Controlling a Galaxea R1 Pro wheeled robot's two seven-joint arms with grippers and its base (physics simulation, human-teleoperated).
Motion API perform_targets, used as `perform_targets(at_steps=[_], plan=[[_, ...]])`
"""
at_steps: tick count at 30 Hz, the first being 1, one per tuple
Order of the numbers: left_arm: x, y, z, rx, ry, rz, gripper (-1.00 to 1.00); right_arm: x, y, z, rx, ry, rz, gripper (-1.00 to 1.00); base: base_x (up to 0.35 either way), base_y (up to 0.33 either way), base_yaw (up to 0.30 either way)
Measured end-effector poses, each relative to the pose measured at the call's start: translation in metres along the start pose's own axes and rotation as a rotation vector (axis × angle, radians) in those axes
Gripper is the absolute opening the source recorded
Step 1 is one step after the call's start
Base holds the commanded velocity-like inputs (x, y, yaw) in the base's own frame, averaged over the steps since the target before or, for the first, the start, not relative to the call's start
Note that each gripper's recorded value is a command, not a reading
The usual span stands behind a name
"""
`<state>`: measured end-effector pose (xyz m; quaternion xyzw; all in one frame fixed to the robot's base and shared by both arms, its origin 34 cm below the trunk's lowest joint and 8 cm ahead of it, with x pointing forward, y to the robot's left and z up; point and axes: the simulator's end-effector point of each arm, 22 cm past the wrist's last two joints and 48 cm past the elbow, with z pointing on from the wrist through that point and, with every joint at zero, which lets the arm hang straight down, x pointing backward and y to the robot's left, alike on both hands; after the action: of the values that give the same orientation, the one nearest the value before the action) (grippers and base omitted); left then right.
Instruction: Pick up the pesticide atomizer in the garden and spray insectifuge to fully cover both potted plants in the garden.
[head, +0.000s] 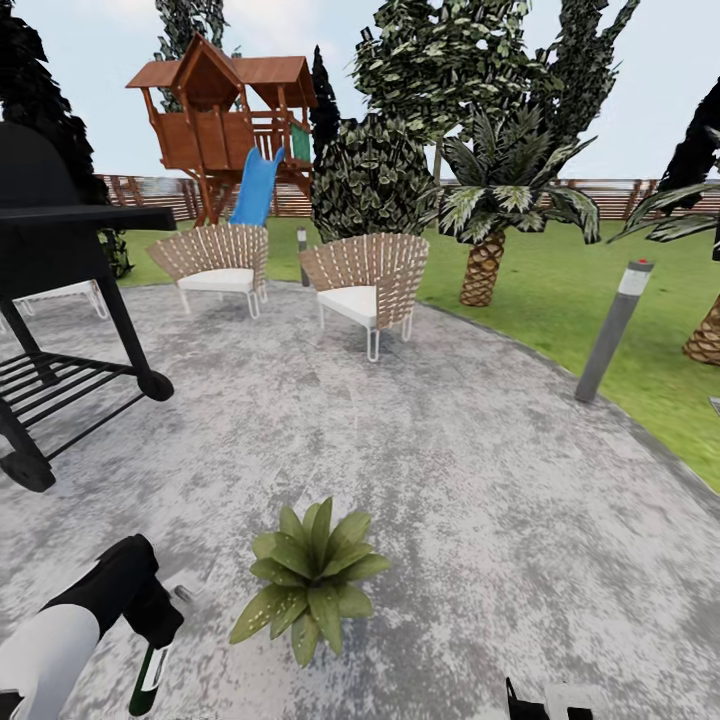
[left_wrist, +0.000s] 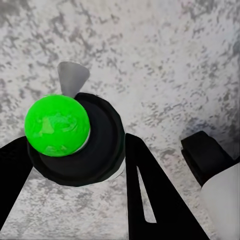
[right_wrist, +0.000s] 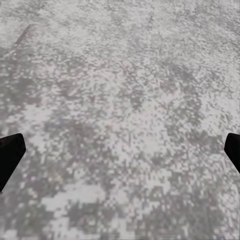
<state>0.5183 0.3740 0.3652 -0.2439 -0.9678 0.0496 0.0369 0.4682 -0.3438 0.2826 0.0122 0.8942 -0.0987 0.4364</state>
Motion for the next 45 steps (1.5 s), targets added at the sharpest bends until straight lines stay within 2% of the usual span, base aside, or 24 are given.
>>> perform_targets(at_steps=[15, 21, 23, 26, 29, 35, 40, 45], plan=[[0.001, -0.001, 0.001, 0.003, 0.004, -0.004, -1.00, 0.000, 0.000, 0.000, 0.000, 0.000, 0.000, 1.00, 0.018, -0.263, 0.266], [-0.006, -0.016, 0.007, 0.026, 0.001, 0.008, -1.00, 0.000, -0.001, 0.000, 0.002, -0.001, -0.001, 1.00, 0.001, -0.273, 0.032], [0.003, -0.020, 0.013, 0.040, 0.024, 0.002, -1.00, -0.001, -0.001, 0.000, 0.002, -0.002, -0.001, 1.00, 0.000, -0.273, 0.001], [0.008, -0.014, 0.018, 0.005, 0.037, 0.000, -1.00, -0.001, -0.001, 0.000, 0.003, -0.002, -0.001, 1.00, 0.000, -0.274, 0.000], [0.004, -0.012, 0.017, -0.006, 0.026, -0.003, -1.00, -0.001, -0.001, 0.000, 0.003, -0.003, -0.001, 1.00, -0.075, -0.272, 0.059], [0.000, -0.009, 0.015, -0.016, 0.012, -0.008, -1.00, -0.001, -0.001, 0.001, 0.003, -0.002, -0.001, 1.00, -0.179, -0.242, 0.259], [-0.012, 0.000, 0.004, -0.047, -0.021, -0.004, -1.00, -0.001, -0.001, 0.000, 0.003, -0.002, -0.001, 1.00, -0.083, -0.248, 0.278], [-0.013, 0.000, 0.003, -0.049, -0.023, -0.002, -1.00, -0.001, -0.001, 0.000, 0.002, -0.002, 0.000, 1.00, 0.022, -0.274, 0.278]])
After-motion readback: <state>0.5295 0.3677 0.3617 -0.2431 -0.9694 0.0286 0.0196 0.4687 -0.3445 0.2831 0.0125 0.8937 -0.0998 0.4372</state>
